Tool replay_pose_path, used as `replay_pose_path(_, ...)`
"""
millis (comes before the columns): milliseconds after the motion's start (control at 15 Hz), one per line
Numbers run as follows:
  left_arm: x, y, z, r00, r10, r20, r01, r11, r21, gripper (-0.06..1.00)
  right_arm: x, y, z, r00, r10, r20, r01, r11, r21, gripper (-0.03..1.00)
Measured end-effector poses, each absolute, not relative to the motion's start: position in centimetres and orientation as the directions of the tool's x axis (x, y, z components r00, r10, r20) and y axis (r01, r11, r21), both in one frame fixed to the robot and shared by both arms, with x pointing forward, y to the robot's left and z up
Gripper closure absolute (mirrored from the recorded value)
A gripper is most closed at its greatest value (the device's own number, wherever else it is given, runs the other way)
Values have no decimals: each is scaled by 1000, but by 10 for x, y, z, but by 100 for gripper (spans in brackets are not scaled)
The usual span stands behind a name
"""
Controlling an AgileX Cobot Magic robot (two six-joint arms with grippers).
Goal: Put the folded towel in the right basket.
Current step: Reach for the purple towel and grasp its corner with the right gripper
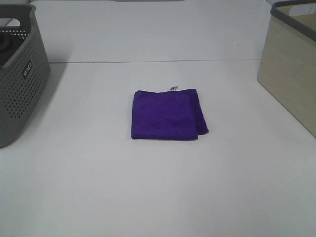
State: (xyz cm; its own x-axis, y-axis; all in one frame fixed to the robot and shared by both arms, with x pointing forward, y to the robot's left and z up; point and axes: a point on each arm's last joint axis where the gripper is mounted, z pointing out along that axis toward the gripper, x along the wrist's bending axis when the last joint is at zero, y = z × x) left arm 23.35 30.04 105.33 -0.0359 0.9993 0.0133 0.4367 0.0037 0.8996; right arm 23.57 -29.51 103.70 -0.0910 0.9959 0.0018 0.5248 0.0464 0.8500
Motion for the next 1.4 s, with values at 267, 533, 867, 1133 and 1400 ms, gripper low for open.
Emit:
replay_pose_path(267,234,300,1053,-36,999,13,437,4,900,-5,236,-295,1037,-91,996,2,525,46,850,2)
replay_pose_path(533,234,300,1053,-36,999,13,437,4,900,-5,236,-295,1037,-91,996,3,525,46,850,2)
replay_pose_path(867,234,300,1053,-36,999,13,437,4,900,-5,236,-295,1037,-94,996,6,525,44,850,2)
replay_pose_path(1133,234,300,1053,-36,999,13,437,4,900,-5,236,-295,1037,-94,996,6,525,44,850,2)
replay_pose_path(1400,234,300,1053,-36,999,13,437,4,900,-5,236,-295,1037,-94,996,6,525,44,850,2)
